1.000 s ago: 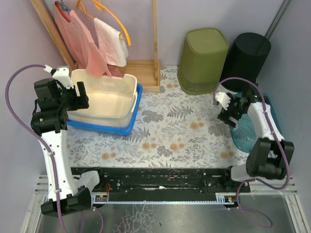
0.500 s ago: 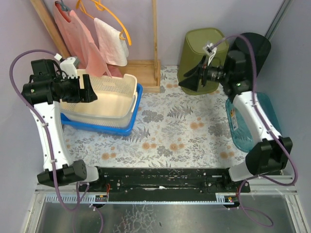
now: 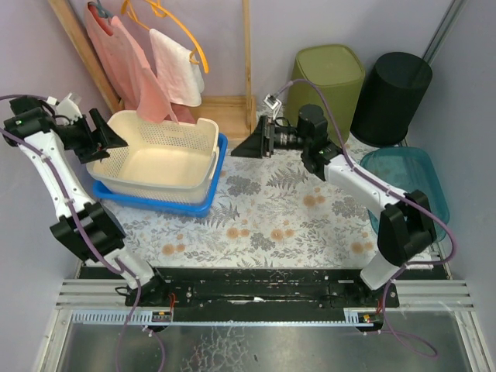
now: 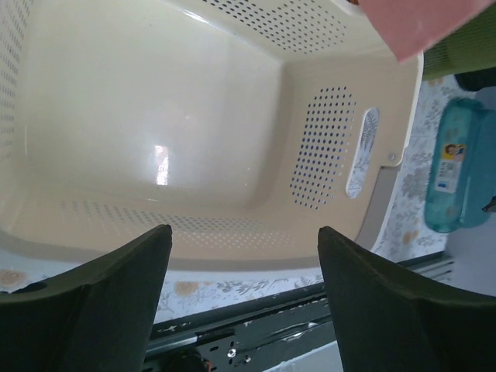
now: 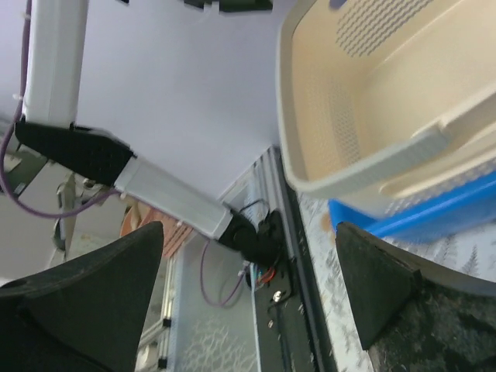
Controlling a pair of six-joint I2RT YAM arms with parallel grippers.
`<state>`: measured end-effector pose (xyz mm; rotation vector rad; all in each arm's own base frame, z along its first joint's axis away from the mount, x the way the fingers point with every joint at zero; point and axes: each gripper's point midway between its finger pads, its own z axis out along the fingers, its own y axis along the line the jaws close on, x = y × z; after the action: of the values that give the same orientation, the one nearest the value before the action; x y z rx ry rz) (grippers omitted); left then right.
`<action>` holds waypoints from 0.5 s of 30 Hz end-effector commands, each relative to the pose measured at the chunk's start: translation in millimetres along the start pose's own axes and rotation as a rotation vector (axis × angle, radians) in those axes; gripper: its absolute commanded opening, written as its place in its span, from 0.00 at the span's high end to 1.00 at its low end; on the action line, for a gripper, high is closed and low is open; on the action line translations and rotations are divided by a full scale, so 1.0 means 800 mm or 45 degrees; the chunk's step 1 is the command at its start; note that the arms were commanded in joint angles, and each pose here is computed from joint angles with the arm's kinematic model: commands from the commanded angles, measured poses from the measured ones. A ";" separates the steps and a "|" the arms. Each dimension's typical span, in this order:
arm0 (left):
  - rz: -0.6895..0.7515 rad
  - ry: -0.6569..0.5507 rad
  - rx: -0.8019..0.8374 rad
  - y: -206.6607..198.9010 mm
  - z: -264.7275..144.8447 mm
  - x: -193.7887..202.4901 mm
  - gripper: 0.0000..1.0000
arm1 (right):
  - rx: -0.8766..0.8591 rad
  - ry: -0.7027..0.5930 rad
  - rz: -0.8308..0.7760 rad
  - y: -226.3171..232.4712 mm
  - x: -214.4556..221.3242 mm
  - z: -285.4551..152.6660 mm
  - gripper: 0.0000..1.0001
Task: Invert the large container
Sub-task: Move the container to the center of the board.
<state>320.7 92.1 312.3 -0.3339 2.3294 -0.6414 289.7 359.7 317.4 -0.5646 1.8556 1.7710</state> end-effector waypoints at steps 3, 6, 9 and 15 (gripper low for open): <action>-0.119 -0.019 0.130 0.008 0.000 -0.015 0.25 | 0.213 -0.191 0.025 -0.068 -0.042 0.030 0.01; -0.092 -0.035 0.078 0.015 -0.005 -0.020 0.25 | 0.364 -0.196 0.012 -0.110 -0.035 0.030 0.01; -0.099 -0.066 0.037 0.033 -0.012 -0.030 0.25 | 0.408 -0.219 0.038 -0.131 -0.031 0.037 0.01; -0.178 -0.084 0.026 0.076 -0.016 -0.031 0.22 | 0.384 -0.188 0.051 -0.125 -0.023 0.084 0.00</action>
<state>329.4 140.0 314.7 -0.4409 2.2544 -0.6647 371.2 389.0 211.1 -0.2189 2.0984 1.4597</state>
